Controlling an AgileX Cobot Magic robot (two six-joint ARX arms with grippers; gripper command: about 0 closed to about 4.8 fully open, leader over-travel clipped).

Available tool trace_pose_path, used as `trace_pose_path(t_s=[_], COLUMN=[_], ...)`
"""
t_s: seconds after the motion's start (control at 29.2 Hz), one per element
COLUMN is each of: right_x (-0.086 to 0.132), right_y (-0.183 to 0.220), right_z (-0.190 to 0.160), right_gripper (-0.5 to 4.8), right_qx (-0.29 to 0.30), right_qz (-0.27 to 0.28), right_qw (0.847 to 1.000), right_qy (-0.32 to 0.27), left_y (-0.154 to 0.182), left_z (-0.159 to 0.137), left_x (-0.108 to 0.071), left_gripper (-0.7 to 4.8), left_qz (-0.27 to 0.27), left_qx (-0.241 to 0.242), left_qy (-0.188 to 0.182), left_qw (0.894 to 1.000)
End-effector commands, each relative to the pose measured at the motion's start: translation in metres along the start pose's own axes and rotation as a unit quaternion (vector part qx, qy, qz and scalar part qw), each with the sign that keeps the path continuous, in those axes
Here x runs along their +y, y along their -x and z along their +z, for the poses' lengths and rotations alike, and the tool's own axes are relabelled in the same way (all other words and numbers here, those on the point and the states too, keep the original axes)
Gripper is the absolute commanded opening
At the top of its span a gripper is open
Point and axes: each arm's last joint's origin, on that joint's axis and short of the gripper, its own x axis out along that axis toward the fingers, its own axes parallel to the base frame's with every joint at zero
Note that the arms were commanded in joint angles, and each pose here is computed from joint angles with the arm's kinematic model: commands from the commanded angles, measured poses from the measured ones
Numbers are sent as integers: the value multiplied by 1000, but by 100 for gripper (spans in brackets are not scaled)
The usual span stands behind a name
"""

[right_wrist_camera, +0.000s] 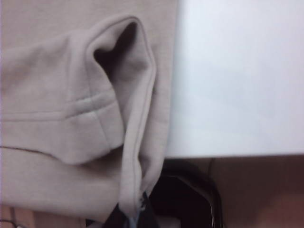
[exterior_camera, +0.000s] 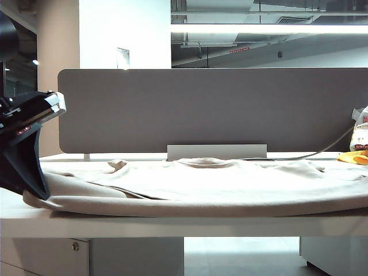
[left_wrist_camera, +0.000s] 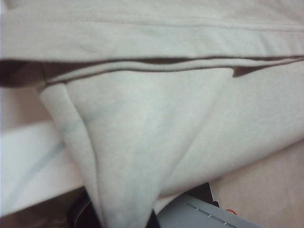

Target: Fold the bottom side of the T-shirt horizontally towards the center, about one-third of the way, then fold the sleeve back towards the center, creating a straight line along the edge of the T-shirt, and finally fold the bottom of the T-shirt up towards the top, creating a neat rectangle.

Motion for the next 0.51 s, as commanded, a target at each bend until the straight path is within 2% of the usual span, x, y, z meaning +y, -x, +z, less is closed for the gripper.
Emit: trace_pose_path(t_s=[0.03, 0.1, 0.14, 0.17, 0.21, 0.27, 0.34, 0.41, 0.51], right_x=[0, 0, 0, 0, 0, 0, 0, 0, 1], right_y=[0, 0, 0, 0, 0, 0, 1, 1, 1], right_z=[-1, -1, -1, -1, -1, 0, 1, 2, 5], right_gripper=[-6, -4, 6, 46, 99, 220, 300, 356, 427], right_qx=[1, 1, 1, 0, -1, -4, -7, -13, -27], right_qz=[-3, -3, -3, -3, -3, -3, -2, -1, 3], right_qw=[1000, 1000, 1000, 1000, 1000, 1000, 1000, 1000, 1000], right_qy=[-2, -4, -4, -4, -4, -5, -6, -5, -7], left_y=[1, 1, 1, 1, 1, 1, 1, 1, 2], left_z=[-5, -5, -5, -5, -4, -3, -3, -2, 1], left_x=[0, 0, 0, 0, 0, 0, 0, 0, -1], left_gripper=[-6, 2, 32, 93, 183, 313, 435, 479, 479], left_qz=[-2, -2, -2, -2, -3, -4, -4, -4, -6], left_qx=[1, 2, 1, 0, -4, -8, -11, -15, -28], left_qy=[5, 5, 5, 4, 3, 2, 2, 1, -4], left_qw=[1000, 1000, 1000, 1000, 1000, 1000, 1000, 1000, 1000])
